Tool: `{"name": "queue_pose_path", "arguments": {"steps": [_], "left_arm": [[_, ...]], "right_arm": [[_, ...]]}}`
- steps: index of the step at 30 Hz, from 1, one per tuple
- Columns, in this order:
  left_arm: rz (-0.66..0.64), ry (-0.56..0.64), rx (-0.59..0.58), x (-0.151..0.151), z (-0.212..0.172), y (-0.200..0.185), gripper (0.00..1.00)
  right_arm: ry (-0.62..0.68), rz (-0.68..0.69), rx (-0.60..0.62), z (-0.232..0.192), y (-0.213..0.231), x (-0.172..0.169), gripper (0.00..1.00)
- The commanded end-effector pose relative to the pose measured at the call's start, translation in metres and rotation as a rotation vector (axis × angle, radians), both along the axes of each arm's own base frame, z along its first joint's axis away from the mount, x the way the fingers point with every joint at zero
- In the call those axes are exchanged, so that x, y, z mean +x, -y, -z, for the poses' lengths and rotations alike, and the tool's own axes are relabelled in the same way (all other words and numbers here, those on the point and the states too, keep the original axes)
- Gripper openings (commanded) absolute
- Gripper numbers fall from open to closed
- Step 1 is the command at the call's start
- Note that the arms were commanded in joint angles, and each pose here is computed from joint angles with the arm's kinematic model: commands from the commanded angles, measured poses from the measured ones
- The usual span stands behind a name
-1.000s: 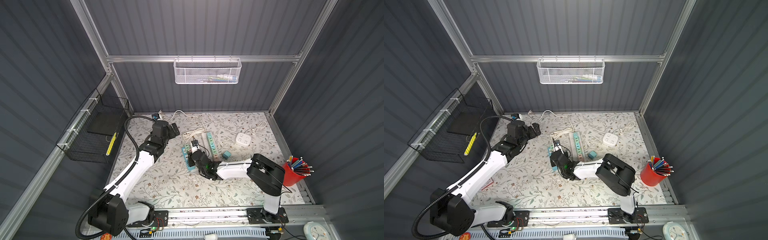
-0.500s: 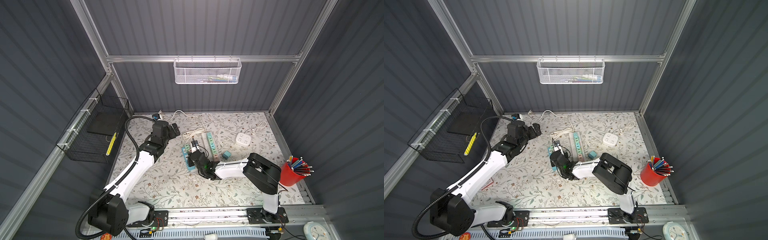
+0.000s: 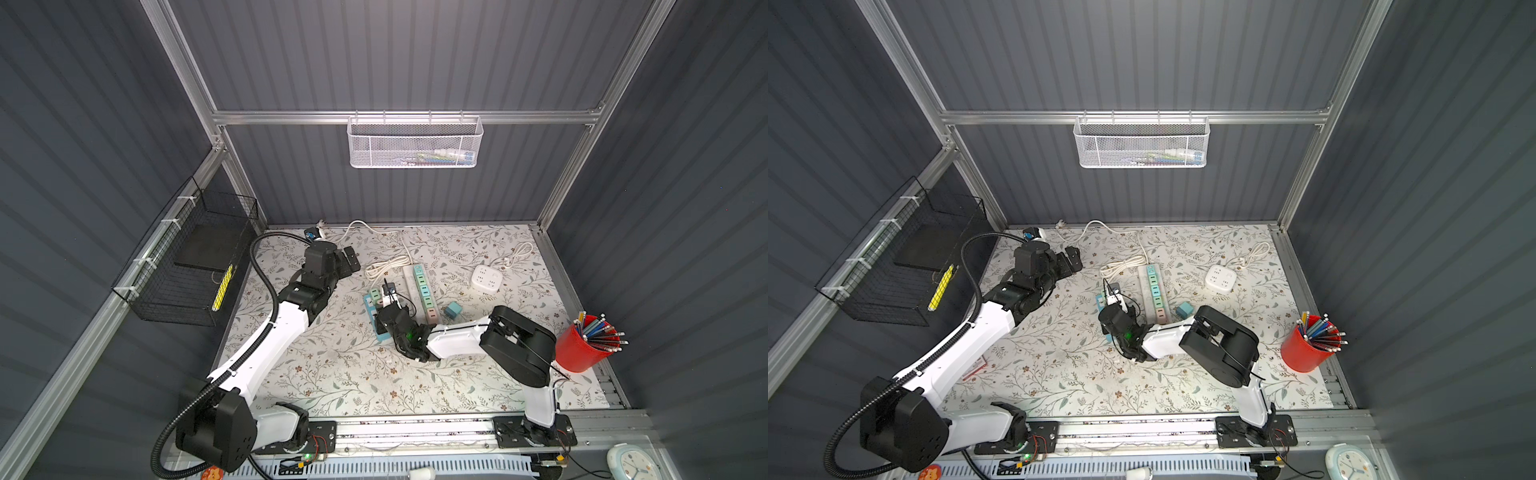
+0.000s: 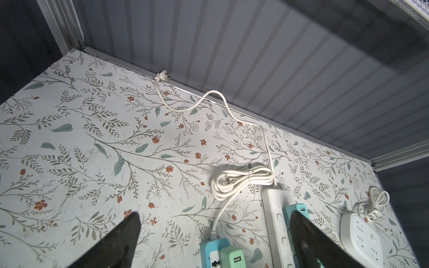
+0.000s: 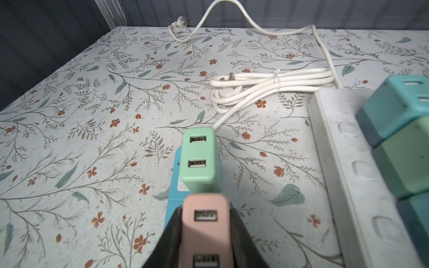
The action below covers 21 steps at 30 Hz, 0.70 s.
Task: Insert the plug
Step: 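Carry the pink adapter with the right gripper over the blue strip, then lower the pink adapter into the blue strip socket beside the mint adapter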
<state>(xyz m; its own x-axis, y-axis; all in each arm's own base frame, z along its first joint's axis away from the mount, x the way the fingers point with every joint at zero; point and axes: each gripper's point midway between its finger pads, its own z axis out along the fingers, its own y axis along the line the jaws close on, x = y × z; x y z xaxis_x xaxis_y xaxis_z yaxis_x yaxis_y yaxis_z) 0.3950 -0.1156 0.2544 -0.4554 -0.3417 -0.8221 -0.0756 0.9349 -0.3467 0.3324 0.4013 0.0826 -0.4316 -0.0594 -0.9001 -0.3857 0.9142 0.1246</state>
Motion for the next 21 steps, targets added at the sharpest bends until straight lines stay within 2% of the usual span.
{"name": "queue_pose_path", "arguments": {"steps": [1, 6, 13, 16, 21], "left_arm": [[0.001, 0.023, -0.011, -0.002, -0.007, -0.001, 1.00], [-0.006, 0.022, 0.000, -0.002, -0.006, -0.002, 1.00], [-0.020, 0.023, 0.020, -0.001, -0.005, -0.006, 1.00], [-0.027, 0.028, 0.027, -0.001, -0.006, -0.008, 1.00], [-0.033, 0.039, 0.038, -0.002, -0.011, -0.010, 1.00]], "right_arm": [[-0.011, -0.004, -0.085, 0.018, -0.002, -0.002, 0.24], [-0.019, 0.002, -0.154, 0.024, -0.003, -0.006, 0.24], [-0.070, 0.043, -0.289, 0.055, 0.005, -0.021, 0.24], [-0.127, 0.044, -0.311, 0.074, 0.007, -0.027, 0.24], [-0.148, 0.038, -0.355, 0.089, 0.015, -0.033, 0.24]]}}
